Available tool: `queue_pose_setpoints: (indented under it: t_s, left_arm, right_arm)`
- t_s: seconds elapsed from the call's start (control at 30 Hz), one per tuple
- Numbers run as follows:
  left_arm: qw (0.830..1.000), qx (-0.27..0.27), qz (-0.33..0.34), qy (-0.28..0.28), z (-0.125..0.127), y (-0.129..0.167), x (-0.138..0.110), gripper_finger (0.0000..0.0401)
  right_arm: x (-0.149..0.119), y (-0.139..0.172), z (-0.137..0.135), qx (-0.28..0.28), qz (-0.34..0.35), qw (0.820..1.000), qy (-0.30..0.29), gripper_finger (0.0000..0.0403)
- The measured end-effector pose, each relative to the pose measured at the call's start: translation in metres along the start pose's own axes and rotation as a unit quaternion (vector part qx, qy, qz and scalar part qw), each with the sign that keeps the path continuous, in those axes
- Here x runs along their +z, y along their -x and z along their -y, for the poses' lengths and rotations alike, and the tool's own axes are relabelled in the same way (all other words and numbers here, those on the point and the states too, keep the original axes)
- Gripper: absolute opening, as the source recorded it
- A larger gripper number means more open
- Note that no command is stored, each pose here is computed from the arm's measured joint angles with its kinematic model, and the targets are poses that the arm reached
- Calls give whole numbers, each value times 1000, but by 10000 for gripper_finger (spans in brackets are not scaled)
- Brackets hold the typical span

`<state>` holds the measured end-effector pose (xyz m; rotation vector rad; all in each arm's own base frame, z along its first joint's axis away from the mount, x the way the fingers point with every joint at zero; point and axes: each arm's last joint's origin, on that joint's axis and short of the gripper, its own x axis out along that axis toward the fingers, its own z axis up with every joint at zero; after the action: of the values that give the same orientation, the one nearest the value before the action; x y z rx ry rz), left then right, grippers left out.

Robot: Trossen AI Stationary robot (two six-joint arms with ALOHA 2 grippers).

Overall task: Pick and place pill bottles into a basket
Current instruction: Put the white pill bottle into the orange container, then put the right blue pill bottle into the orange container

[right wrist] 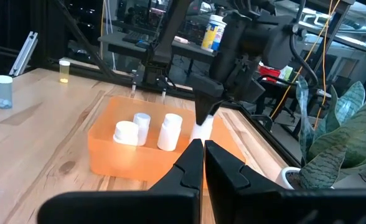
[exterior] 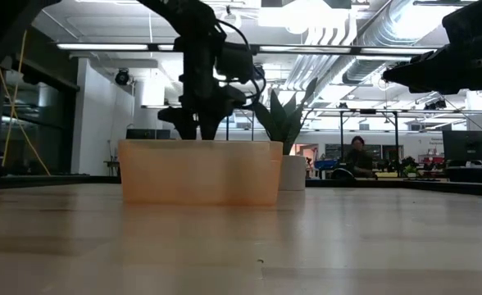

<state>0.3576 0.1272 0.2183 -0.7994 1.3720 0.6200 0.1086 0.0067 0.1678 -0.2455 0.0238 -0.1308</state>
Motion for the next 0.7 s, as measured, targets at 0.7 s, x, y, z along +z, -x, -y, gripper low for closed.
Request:
queue_pose_setpoints:
  t_s: [0.7]
  left_arm:
    - [986, 95, 70, -113, 25, 68, -45, 231]
  right_arm:
    - [1, 0, 0, -1, 3, 1000, 4, 7]
